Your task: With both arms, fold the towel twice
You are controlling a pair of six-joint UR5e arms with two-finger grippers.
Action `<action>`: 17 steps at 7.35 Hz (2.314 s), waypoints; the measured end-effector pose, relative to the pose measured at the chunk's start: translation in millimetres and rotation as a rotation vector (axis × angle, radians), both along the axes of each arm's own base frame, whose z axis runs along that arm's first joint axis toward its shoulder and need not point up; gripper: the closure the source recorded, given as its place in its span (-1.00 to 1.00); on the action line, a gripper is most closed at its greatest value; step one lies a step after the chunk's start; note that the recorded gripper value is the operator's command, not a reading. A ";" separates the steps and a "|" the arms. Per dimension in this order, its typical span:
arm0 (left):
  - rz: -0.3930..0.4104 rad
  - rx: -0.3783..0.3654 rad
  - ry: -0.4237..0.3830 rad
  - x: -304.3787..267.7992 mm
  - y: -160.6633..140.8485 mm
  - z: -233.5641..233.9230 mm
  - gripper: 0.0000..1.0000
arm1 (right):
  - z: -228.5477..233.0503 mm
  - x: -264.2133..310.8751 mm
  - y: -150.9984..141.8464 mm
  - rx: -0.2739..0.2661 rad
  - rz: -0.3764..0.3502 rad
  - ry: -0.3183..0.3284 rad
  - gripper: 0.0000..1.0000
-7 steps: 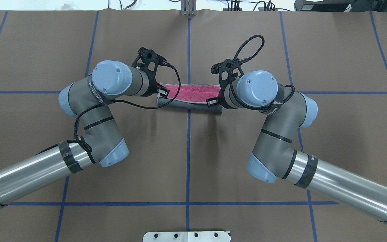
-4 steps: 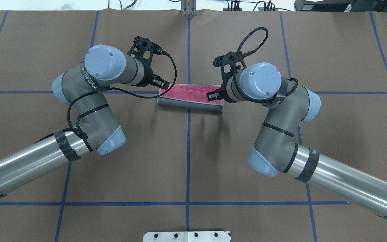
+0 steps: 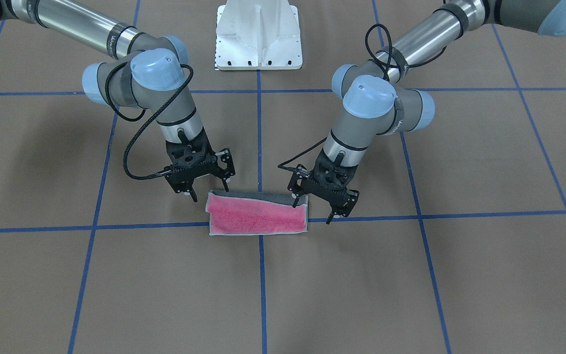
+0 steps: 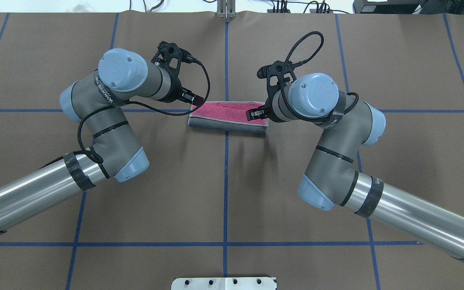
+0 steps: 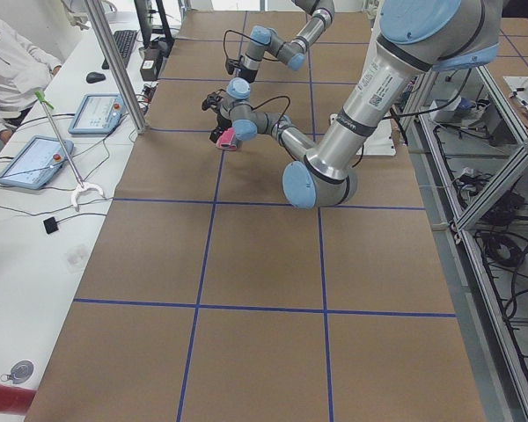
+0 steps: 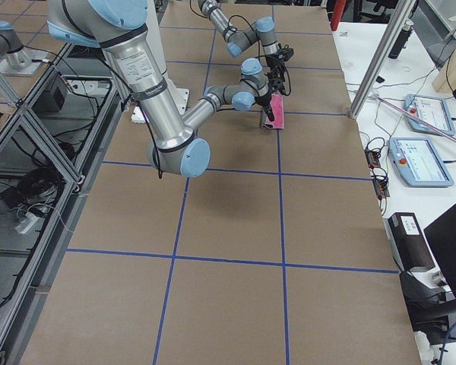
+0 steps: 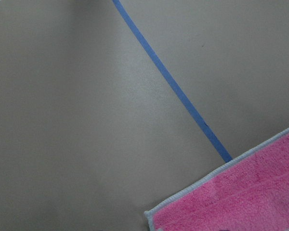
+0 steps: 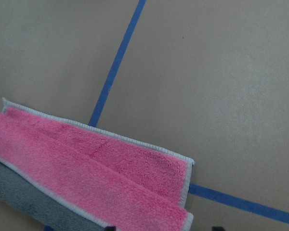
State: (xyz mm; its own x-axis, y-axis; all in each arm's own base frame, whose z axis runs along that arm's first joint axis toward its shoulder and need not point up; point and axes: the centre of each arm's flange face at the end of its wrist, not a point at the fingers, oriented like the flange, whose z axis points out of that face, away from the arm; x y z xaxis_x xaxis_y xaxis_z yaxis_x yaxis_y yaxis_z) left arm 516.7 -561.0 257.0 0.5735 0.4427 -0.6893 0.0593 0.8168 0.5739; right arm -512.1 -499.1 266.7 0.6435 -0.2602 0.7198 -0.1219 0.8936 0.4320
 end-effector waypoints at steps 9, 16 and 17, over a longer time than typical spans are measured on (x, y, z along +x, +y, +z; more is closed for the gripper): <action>-0.150 -0.447 0.342 17.2 -2.1 22.3 -0.73 | -4.0 33.6 -11.2 -0.172 -0.008 -0.145 -0.95; -0.149 -0.493 0.346 31.7 -2.0 23.1 -0.55 | 10.3 60.4 -14.8 -0.174 -0.038 -0.183 -0.96; -0.141 -0.494 0.343 36.6 1.5 22.7 -0.49 | 10.1 60.5 -14.8 -0.175 -0.038 -0.184 -0.96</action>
State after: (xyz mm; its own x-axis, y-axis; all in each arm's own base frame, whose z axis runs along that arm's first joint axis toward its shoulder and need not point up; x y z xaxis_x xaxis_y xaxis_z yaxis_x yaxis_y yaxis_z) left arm 553.3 -559.5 279.7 0.3123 -0.0401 -0.9491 0.3006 0.9519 0.0587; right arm -451.7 -513.9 276.8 0.4894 -0.1430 0.8603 -0.1495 0.9581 0.2443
